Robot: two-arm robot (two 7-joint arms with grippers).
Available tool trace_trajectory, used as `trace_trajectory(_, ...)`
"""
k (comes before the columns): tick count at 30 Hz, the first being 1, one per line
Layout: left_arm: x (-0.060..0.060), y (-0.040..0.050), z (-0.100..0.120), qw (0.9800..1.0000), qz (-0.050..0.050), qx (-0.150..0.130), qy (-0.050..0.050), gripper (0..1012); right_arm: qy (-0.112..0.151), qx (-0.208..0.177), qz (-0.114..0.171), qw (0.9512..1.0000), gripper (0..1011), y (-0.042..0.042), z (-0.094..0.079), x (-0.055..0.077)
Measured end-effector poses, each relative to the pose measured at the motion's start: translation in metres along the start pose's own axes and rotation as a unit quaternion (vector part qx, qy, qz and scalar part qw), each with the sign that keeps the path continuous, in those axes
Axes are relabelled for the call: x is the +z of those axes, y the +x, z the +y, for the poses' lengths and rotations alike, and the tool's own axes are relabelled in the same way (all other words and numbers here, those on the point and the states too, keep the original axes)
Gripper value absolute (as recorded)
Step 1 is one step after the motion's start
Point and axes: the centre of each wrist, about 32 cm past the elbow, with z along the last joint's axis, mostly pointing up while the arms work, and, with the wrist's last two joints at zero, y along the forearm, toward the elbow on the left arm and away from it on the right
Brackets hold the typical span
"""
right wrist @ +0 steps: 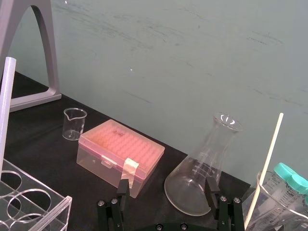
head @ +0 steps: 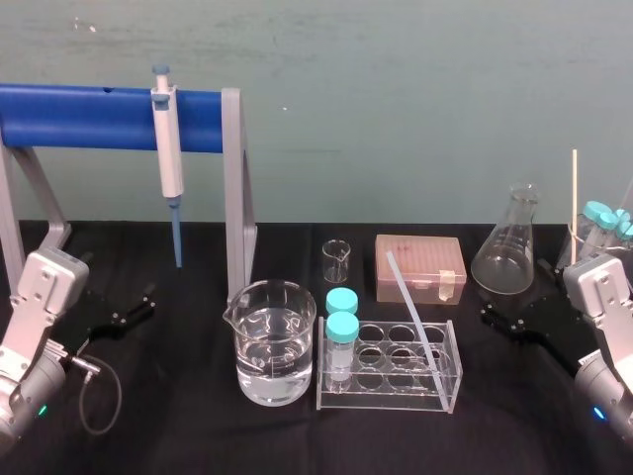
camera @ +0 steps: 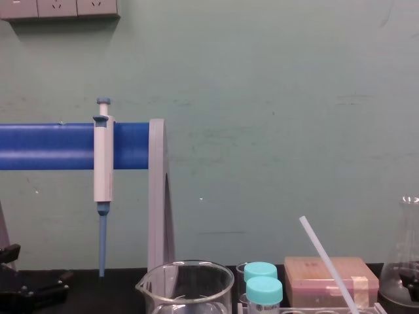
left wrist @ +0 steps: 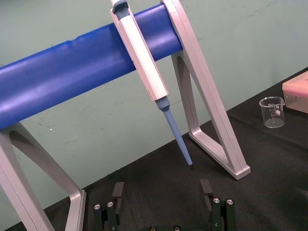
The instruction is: Pick up the stirring rod with one hand, then place it down.
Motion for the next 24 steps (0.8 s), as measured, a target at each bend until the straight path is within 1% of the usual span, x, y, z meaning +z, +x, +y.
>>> trace_trajectory(24,0.0000,0.0000,0.0000,1.0000,0.000,0.000,0.000,1000,0.000,0.000,0.000,1.0000,1003,0.0000,0.0000,0.0000)
